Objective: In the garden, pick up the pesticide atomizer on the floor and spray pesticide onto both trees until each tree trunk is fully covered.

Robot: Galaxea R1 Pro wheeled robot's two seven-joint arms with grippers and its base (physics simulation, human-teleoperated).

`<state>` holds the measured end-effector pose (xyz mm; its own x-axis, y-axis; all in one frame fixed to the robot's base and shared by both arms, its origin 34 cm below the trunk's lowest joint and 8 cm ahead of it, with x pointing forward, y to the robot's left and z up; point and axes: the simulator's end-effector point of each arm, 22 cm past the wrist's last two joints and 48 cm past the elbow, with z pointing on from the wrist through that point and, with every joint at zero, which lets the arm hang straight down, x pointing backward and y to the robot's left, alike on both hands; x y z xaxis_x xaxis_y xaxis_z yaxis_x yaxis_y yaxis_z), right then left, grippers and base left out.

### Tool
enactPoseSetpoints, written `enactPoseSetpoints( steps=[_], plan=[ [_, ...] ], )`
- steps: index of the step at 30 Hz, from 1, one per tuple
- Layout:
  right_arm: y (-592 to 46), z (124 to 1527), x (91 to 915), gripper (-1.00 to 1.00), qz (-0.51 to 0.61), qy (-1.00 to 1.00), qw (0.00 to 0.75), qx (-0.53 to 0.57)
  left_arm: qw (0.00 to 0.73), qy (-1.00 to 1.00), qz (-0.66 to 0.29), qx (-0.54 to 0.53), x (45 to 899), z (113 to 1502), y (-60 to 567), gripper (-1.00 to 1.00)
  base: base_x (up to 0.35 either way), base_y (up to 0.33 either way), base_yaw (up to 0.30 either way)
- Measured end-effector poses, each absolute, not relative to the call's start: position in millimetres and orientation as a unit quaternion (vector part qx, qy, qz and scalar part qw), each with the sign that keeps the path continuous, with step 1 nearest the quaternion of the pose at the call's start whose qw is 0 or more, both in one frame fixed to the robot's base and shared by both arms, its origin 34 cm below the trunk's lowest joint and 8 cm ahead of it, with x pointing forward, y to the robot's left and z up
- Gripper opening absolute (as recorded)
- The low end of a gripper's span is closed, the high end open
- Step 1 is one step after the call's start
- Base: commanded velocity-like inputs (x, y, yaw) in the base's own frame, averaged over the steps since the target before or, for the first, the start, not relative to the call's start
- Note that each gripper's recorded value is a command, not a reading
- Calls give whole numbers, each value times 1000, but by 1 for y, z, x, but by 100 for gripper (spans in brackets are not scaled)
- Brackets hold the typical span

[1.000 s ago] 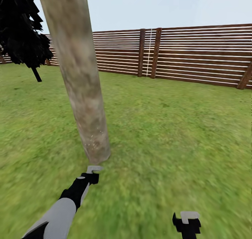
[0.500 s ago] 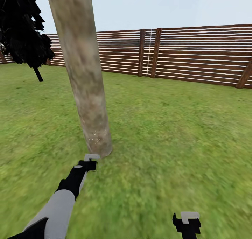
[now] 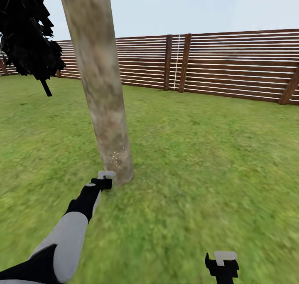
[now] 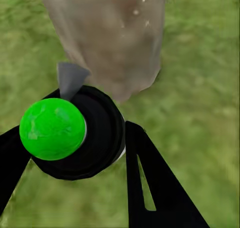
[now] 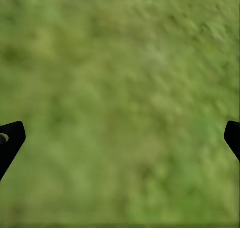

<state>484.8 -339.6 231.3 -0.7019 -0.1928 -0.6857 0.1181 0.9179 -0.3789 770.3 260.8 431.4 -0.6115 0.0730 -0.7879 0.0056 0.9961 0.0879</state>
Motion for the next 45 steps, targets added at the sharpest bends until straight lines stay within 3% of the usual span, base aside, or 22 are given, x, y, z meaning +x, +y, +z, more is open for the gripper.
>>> enactPoseSetpoints(
  steps=[10,14,22,29,35,45],
  plan=[
    [-337,231,485,100,-200,900,386,-22,467,883,28,23,809,508,294,-100,0,0,0],
    [-338,231,485,100,-201,900,386,-22,455,890,10,31,812,511,270,-100,0,0,0],
    [-338,231,485,100,-201,900,386,-21,460,886,47,28,820,571,284,-100,-95,-123,72],
    [-337,231,485,100,-200,900,386,-21,431,901,32,42,811,541,258,-100,190,-145,118],
    [-337,231,485,100,-200,900,386,-21,425,903,56,22,806,536,303,-100,198,-3,1],
    [-336,231,485,100,-199,901,386,-21,411,910,50,-3,790,506,273,-100,-168,-144,180]
  ],
)
